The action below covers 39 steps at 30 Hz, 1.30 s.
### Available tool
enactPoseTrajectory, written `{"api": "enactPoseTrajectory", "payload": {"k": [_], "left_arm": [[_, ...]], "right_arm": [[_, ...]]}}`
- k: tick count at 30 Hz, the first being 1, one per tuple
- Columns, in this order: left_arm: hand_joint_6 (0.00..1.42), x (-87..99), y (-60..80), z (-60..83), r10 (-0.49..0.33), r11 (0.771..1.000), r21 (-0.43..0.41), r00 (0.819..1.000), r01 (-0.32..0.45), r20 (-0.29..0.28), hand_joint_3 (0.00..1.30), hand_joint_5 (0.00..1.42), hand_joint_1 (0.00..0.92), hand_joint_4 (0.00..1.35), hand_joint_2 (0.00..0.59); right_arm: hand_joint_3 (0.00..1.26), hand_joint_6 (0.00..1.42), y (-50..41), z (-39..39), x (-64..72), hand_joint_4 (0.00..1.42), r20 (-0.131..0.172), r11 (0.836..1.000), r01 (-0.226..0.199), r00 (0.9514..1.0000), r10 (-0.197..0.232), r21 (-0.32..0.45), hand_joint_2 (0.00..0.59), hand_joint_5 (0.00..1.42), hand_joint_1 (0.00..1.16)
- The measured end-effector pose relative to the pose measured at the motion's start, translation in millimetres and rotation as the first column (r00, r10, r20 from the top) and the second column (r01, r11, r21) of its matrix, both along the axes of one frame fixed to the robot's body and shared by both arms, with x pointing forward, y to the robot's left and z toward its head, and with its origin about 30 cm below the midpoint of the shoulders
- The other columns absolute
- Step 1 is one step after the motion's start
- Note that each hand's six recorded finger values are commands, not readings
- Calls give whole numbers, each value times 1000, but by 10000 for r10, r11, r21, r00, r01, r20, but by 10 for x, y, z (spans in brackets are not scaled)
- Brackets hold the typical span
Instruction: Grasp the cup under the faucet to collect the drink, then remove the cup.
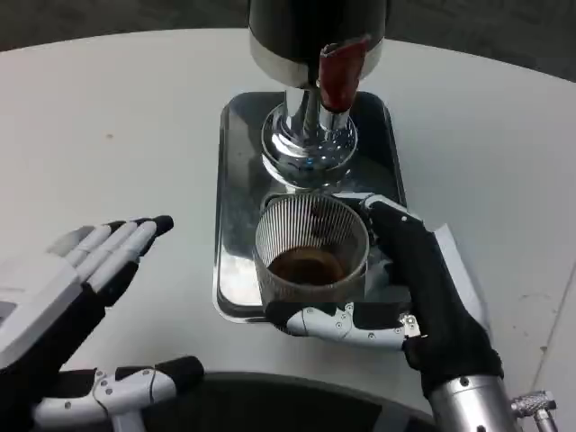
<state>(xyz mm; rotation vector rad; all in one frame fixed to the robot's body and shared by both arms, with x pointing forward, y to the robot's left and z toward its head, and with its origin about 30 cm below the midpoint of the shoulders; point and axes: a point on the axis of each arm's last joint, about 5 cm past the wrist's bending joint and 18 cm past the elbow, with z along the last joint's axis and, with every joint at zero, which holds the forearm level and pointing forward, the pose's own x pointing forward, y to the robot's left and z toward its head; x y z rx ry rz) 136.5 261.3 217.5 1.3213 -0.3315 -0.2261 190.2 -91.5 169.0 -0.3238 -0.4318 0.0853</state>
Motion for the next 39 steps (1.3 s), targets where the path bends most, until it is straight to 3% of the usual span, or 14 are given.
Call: {"api": "enactPoseTrajectory", "payload": {"k": [7, 14, 16, 20, 22, 26, 32, 36, 39], "left_arm": [[0, -77, -102, -36, 1005, 9927, 696, 9947, -988, -212, 0, 0, 0, 0, 30], [0, -106, -170, -45, 907, 9925, 834, 9958, -894, -121, 0, 0, 0, 0, 27], [0, -121, -176, -65, 876, 9929, 826, 9958, -852, -265, 0, 0, 0, 0, 26], [0, -164, -184, -91, 607, 9958, 706, 9977, -584, -307, 0, 0, 0, 0, 21], [0, -205, -195, -102, 96, 9990, 439, 9999, -100, 90, 0, 0, 0, 0, 18], [0, -270, -196, -95, -638, 9973, 414, 9937, 602, 918, 0, 0, 0, 0, 14], [0, -322, -195, -135, -965, 9942, 543, 9925, 926, 745, 0, 0, 0, 0, 10], [0, -341, -224, -144, -1172, 9917, 595, 9911, 1136, 627, 0, 0, 0, 0, 8], [0, -356, -262, -130, -1387, 9886, 674, 9887, 1347, 577, 0, 0, 0, 0, 6]], "right_arm": [[729, 1392, -4, 120, -166, 948, 446, 9955, -853, 9952, 871, -407, 119, 988, 1100], [732, 1395, 2, 255, -323, 948, 938, 9843, -1556, 9821, 1632, -834, 123, 988, 1097], [733, 1395, -8, 287, -393, 948, 868, 9815, -1750, 9795, 1815, -776, 125, 988, 1096], [733, 1395, -34, 309, -478, 948, 497, 9792, -1918, 9795, 1952, -662, 129, 988, 1095], [733, 1395, -55, 336, -520, 948, 440, 9773, -2027, 9777, 2055, -611, 131, 988, 1094], [733, 1395, -114, 414, -556, 948, 692, 9730, -2214, 9717, 2258, -651, 133, 989, 1093], [733, 1395, -216, 433, -550, 948, 380, 9718, -2246, 9730, 2277, -723, 131, 993, 1093], [733, 1395, -263, 431, -565, 948, 260, 9647, -2549, 9661, 2570, -656, 130, 993, 1092], [733, 1395, -308, 410, -570, 948, 80, 9655, -2540, 9669, 2549, -578, 130, 993, 1092]]}}
